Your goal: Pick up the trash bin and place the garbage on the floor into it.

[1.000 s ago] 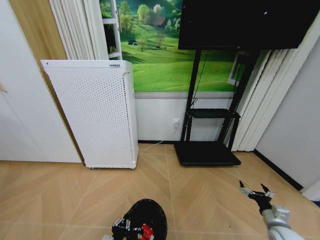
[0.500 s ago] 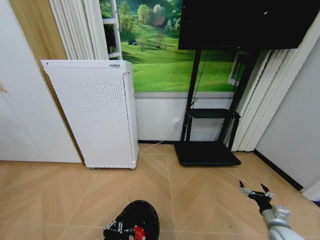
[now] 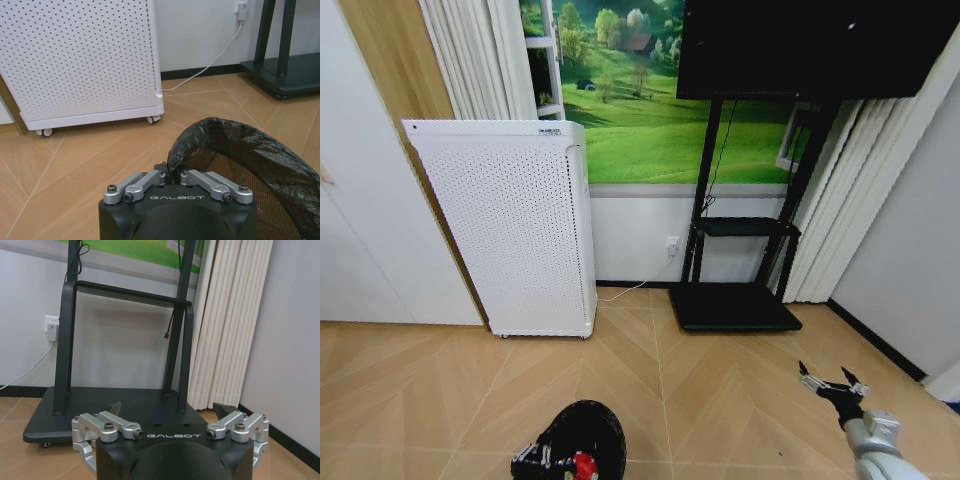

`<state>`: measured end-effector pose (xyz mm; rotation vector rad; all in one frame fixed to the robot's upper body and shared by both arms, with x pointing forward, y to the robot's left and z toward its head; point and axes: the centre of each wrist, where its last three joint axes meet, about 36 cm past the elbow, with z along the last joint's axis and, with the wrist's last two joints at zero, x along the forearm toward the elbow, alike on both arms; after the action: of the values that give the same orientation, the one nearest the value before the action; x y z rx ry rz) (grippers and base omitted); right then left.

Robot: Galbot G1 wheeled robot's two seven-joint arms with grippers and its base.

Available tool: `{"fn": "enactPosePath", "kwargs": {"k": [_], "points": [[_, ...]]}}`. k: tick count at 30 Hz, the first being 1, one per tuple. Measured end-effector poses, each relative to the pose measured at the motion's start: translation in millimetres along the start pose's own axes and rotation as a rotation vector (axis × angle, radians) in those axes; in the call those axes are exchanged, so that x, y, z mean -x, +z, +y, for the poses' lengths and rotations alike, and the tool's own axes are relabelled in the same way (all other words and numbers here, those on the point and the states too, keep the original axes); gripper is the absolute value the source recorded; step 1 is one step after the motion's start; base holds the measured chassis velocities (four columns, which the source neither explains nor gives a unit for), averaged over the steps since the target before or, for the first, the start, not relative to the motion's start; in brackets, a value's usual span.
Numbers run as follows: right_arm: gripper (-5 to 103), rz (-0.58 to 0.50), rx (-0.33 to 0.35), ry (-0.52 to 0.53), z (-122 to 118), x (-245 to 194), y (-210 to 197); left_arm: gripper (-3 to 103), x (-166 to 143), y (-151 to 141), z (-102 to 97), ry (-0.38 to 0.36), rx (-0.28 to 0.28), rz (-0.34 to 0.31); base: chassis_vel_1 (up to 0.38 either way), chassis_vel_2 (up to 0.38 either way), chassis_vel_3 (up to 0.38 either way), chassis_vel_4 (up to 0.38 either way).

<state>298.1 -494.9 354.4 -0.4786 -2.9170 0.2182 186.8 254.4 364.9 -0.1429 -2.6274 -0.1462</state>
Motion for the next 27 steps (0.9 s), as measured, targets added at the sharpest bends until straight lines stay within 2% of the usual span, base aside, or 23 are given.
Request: {"fn": "enactPosePath", "kwargs": {"k": [1, 3, 5, 6, 7, 8, 10, 13, 15, 16, 18, 19, 21, 22, 24, 25, 27], "points": [[100, 0.0, 0.0, 0.0, 0.0, 0.0, 0.0, 4, 0.3, 0.0, 0.6, -0.002, 0.0, 0.0, 0.0, 0.0, 0.0, 0.0], [100, 0.0, 0.0, 0.0, 0.0, 0.0, 0.0, 11, 0.8, -0.6, 2.4, -0.004, -0.002, -0.002, 0.0, 0.0, 0.0, 0.0], [100, 0.0, 0.0, 0.0, 0.0, 0.0, 0.0, 11, 1.0, -0.9, 3.3, -0.004, -0.003, -0.002, 0.0, 0.0, 0.0, 0.0], [100, 0.0, 0.0, 0.0, 0.0, 0.0, 0.0, 16, 1.5, -1.4, 4.3, -0.005, -0.005, -0.001, 0.0, 0.0, 0.0, 0.0], [100, 0.0, 0.0, 0.0, 0.0, 0.0, 0.0, 27, 2.3, -2.3, 5.3, -0.007, -0.006, 0.0, 0.0, 0.0, 0.0, 0.0], [100, 0.0, 0.0, 0.0, 0.0, 0.0, 0.0, 27, 2.3, -2.3, 5.3, -0.007, -0.006, 0.0, 0.0, 0.0, 0.0, 0.0], [100, 0.0, 0.0, 0.0, 0.0, 0.0, 0.0, 38, 3.6, -3.6, 5.9, -0.007, -0.009, -0.001, 0.0, 0.0, 0.0, 0.0], [100, 0.0, 0.0, 0.0, 0.0, 0.0, 0.0, 44, 4.3, -3.9, 6.1, -0.008, -0.009, -0.002, 0.0, 0.0, 0.0, 0.0], [100, 0.0, 0.0, 0.0, 0.0, 0.0, 0.0, 55, 6.1, -4.3, 6.6, -0.008, -0.009, -0.003, 0.0, 0.0, 0.0, 0.0], [100, 0.0, 0.0, 0.0, 0.0, 0.0, 0.0, 55, 6.1, -4.3, 6.6, -0.008, -0.009, -0.003, 0.0, 0.0, 0.0, 0.0], [100, 0.0, 0.0, 0.0, 0.0, 0.0, 0.0, 66, 7.4, -4.6, 6.9, -0.006, -0.009, -0.004, 0.0, 0.0, 0.0, 0.0], [100, 0.0, 0.0, 0.0, 0.0, 0.0, 0.0, 66, 7.4, -4.6, 6.9, -0.006, -0.009, -0.004, 0.0, 0.0, 0.0, 0.0], [100, 0.0, 0.0, 0.0, 0.0, 0.0, 0.0, 77, 8.3, -4.4, 7.2, -0.006, -0.009, -0.004, 0.0, 0.0, 0.0, 0.0], [100, 0.0, 0.0, 0.0, 0.0, 0.0, 0.0, 77, 8.3, -4.4, 7.2, -0.006, -0.009, -0.004, 0.0, 0.0, 0.0, 0.0], [100, 0.0, 0.0, 0.0, 0.0, 0.0, 0.0, 88, 8.6, -5.2, 7.9, -0.004, -0.01, -0.003, 0.0, 0.0, 0.0, 0.0], [100, 0.0, 0.0, 0.0, 0.0, 0.0, 0.0, 88, 8.6, -5.2, 7.9, -0.004, -0.01, -0.003, 0.0, 0.0, 0.0, 0.0], [100, 0.0, 0.0, 0.0, 0.0, 0.0, 0.0, 97, 8.9, -10.0, 10.8, -0.003, -0.01, -0.01, 0.0, 0.0, 0.0, 0.0]]}}
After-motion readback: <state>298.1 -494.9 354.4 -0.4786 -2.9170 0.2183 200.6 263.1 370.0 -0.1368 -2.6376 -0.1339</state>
